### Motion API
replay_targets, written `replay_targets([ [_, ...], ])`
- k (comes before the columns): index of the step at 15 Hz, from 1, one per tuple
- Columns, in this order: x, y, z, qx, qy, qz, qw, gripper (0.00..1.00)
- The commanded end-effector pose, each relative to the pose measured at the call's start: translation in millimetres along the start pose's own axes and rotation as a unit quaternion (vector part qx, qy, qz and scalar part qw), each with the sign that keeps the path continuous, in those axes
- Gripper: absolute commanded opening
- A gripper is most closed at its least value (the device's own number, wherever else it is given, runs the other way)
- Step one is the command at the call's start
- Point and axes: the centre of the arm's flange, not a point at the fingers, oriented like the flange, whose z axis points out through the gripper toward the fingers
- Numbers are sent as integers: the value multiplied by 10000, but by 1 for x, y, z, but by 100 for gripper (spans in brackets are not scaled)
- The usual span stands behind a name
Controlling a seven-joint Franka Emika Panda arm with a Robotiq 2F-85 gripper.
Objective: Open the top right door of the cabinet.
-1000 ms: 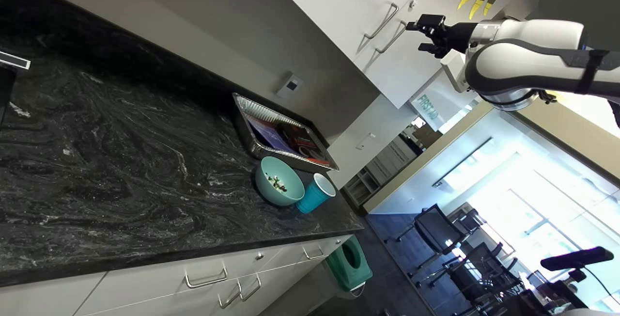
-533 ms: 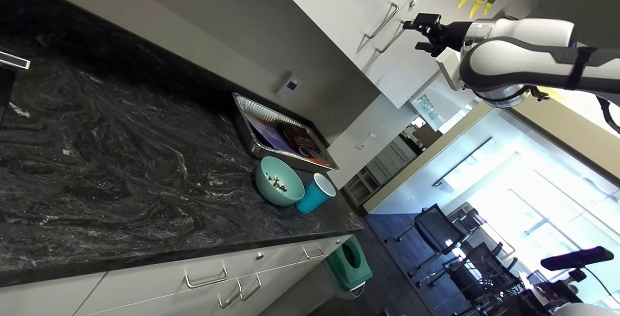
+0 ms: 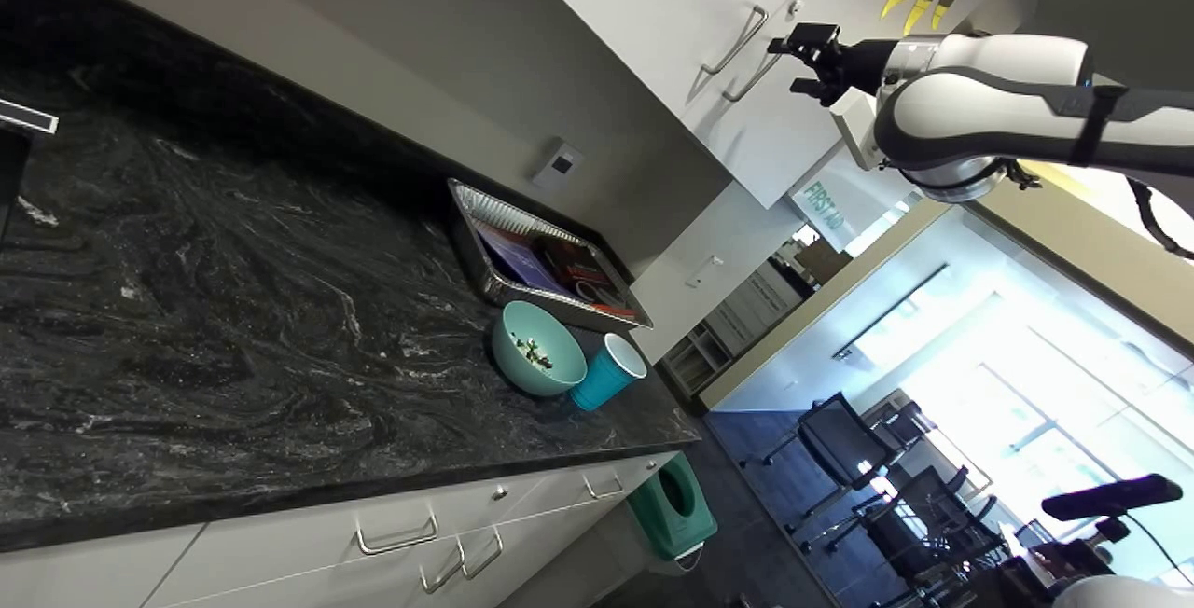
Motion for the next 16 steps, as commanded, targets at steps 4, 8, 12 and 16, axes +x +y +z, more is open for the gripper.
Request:
replay_targets([
  [4, 10, -9, 21, -7, 0, 108, 9999, 42],
  [8, 11, -10, 22, 14, 8, 118, 9999, 12],
  [12, 11, -13, 23, 37, -8, 82, 10000, 0],
  [16, 14, -11, -1, -199, -129, 56, 9997, 2],
])
